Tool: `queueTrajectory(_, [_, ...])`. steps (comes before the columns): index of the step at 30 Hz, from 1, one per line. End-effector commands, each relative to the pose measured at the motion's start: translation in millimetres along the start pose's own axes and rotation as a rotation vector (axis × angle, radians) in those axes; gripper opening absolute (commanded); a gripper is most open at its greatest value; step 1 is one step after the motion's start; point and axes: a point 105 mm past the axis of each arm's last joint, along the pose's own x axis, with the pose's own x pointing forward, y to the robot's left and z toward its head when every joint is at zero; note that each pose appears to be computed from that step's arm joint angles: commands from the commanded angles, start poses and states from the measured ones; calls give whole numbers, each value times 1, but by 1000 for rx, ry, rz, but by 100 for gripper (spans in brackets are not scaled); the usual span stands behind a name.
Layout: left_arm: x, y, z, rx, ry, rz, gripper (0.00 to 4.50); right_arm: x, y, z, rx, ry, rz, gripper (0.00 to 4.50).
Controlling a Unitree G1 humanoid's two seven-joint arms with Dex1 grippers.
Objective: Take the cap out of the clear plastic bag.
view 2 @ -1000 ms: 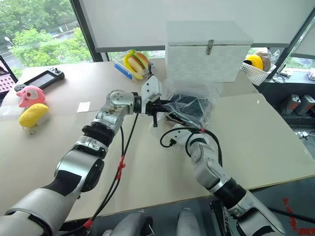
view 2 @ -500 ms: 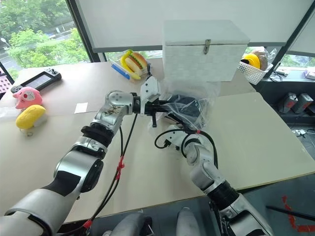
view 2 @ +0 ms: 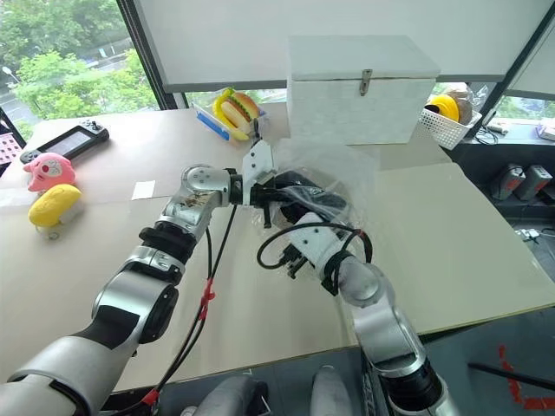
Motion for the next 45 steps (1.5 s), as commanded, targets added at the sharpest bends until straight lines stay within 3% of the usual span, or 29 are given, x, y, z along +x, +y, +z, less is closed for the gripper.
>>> queueTrajectory(1, [-2, 6, 11, 29, -18, 18, 0, -9, -28, 26, 43, -87, -107, 3])
queueTrajectory(5, [-1, 6, 12, 29, -19, 19, 0, -10, -12, 42, 170, -157, -23, 3])
queueTrajectory(9, [-2, 8, 13, 31, -18, 27, 0, -21, 6, 50, 174, -173, 88, 3])
queueTrajectory(11, [-2, 9, 13, 32, -17, 29, 0, -23, 14, 47, 66, -139, 119, 3])
queueTrajectory(14, [-2, 10, 14, 32, -16, 30, 0, -14, 19, 16, -262, 27, 120, 3])
queueTrajectory(20, [-1, 8, 12, 29, -9, 22, 0, -4, 30, -36, -731, 214, 162, 3])
queueTrajectory(24, [-2, 9, 11, 26, -6, 21, 0, -6, 26, -48, -872, 254, 131, 3])
queueTrajectory(29, [-2, 8, 9, 22, -2, 20, 0, 1, 38, -48, -897, 271, 118, 3])
queueTrajectory(34, [-1, 8, 8, 16, 0, 23, 0, 29, 67, -51, -926, 259, 229, 3])
queueTrajectory(37, [-2, 7, 7, 14, 0, 20, 0, 39, 62, -47, -970, 247, 212, 3])
queueTrajectory(45, [-2, 4, 4, -2, 0, 11, 0, 3, 51, -30, -1051, 198, 143, 3])
